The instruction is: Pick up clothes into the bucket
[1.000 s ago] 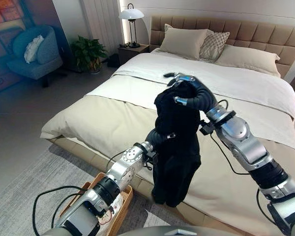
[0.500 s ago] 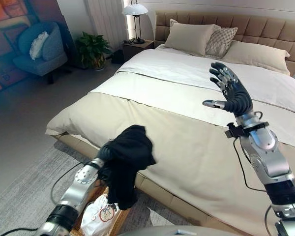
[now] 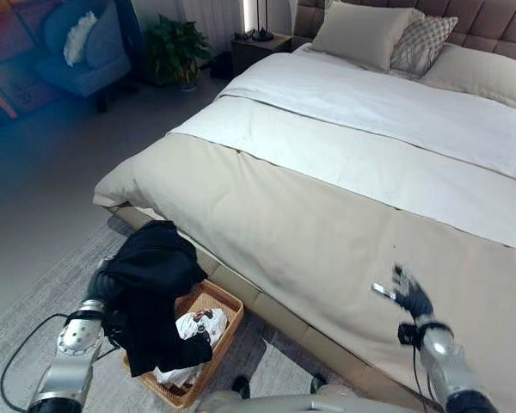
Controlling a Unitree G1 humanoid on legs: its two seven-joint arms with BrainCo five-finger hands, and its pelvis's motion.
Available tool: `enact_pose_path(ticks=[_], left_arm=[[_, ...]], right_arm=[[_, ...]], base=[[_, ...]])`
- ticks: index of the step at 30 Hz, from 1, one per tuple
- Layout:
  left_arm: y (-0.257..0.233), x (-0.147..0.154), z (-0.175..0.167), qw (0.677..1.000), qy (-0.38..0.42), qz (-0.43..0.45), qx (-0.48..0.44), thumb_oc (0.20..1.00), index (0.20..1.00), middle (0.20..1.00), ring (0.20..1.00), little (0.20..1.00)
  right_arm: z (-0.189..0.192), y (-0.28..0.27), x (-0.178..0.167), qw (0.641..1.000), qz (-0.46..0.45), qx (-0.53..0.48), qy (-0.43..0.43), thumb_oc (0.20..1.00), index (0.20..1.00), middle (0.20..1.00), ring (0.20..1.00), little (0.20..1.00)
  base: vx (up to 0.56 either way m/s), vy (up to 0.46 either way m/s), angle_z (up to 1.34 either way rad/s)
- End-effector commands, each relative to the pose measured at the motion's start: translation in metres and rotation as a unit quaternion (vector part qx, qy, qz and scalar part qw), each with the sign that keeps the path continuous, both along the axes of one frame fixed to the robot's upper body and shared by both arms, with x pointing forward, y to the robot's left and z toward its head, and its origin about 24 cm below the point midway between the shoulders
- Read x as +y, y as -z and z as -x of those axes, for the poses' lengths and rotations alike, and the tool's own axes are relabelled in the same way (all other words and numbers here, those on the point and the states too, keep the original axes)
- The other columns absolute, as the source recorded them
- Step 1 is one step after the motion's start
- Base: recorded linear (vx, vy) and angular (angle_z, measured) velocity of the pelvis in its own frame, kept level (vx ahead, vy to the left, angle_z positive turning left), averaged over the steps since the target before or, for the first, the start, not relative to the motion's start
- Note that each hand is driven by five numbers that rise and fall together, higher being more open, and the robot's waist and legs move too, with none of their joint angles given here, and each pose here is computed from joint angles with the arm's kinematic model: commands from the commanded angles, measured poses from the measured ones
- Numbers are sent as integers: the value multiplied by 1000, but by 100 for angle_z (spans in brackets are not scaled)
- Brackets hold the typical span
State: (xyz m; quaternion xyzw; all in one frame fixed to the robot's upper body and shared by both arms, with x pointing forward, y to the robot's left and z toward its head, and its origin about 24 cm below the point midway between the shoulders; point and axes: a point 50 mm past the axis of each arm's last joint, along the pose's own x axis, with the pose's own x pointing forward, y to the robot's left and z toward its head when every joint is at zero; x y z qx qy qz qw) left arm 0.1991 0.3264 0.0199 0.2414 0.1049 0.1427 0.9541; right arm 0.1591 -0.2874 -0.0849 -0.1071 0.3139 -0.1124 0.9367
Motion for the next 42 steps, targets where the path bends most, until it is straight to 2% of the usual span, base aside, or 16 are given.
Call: enact_pose_path(ticks=[1, 5, 11, 17, 26, 34, 42], left_arm=[[-58, 17, -16, 988, -22, -41, -149, 200, 200, 200, 200, 200], [-61, 22, -18, 982, -54, -23, -177, 200, 200, 200, 200, 200], [-74, 22, -25, 969, -88, -31, -228, 200, 200, 200, 200, 200], [-96, 30, -43, 954, -118, -54, -269, 200, 200, 200, 200, 200], [-108, 31, -71, 953, -126, -89, -259, 200, 200, 200, 200, 200], [-119, 38, -86, 954, -137, -112, -243, 200, 200, 200, 200, 200], [-145, 37, -100, 946, -140, -114, -270, 200, 200, 200, 200, 200]], right_arm=[[4, 10, 2, 995, 64, 49, -64, 1000, 1000, 1000, 1000, 1000], [39, 31, -3, 982, 87, 142, -87, 1000, 1000, 1000, 1000, 1000], [47, 36, 0, 985, 70, 142, -65, 1000, 1000, 1000, 1000, 1000], [19, 26, 15, 993, 55, 78, -74, 1000, 1000, 1000, 1000, 1000], [-17, 9, 27, 995, 57, 1, -81, 1000, 1000, 1000, 1000, 1000], [-23, 5, 25, 995, 70, -15, -65, 1000, 1000, 1000, 1000, 1000], [-24, -1, 19, 996, 71, -32, -44, 1000, 1000, 1000, 1000, 1000]], base=[[-46, 23, 0], [-62, 25, 3], [-41, 14, -1], [-29, 10, -5], [-55, 2, -4], [-77, -7, 0], [-53, -12, 25]])
